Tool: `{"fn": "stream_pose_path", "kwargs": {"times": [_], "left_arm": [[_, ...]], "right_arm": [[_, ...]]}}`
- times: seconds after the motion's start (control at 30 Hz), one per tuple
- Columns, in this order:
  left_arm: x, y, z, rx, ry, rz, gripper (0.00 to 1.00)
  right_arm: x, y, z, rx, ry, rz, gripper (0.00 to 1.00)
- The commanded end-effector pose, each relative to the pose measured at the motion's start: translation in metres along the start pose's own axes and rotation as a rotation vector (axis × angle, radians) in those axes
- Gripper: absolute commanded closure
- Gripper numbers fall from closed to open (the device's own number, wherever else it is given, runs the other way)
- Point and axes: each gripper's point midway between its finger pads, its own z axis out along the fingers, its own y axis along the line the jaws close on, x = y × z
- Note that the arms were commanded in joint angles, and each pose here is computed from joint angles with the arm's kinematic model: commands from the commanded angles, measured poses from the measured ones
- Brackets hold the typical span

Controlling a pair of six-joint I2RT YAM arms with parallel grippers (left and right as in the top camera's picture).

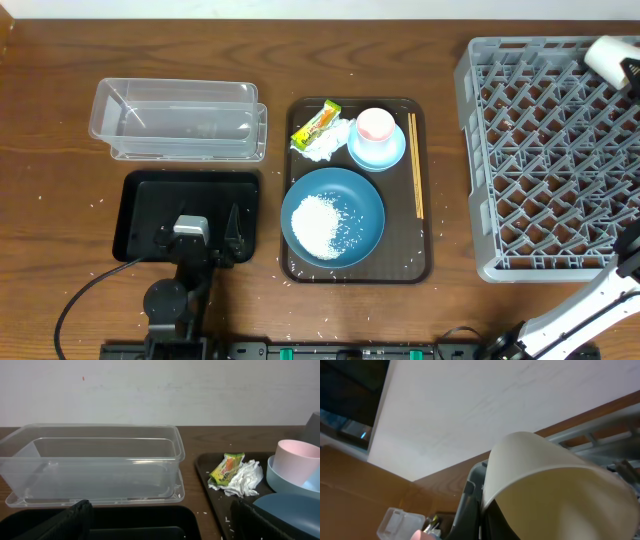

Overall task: Sort waste into correct bins and load items into the dishwasher rack
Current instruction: 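Lower the white cup into the rack's back-right corner and release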

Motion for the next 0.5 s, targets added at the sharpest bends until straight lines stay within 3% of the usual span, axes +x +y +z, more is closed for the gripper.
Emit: {"fn": "stream_pose_path", "kwargs": {"times": [0.0,0.47], "left_arm": [[0.014,-0.002,0.001,0.015,0.042,0.002,0.09],[0.014,-0.002,0.001,0.015,0.042,0.002,0.09]], "right_arm": [[-0.004,-0.006,0.002,0.051,-0.017,-0.022,0.99],[0.003,-0.027,0.005,0.089,-0.015,-0.043,0.99]]}}
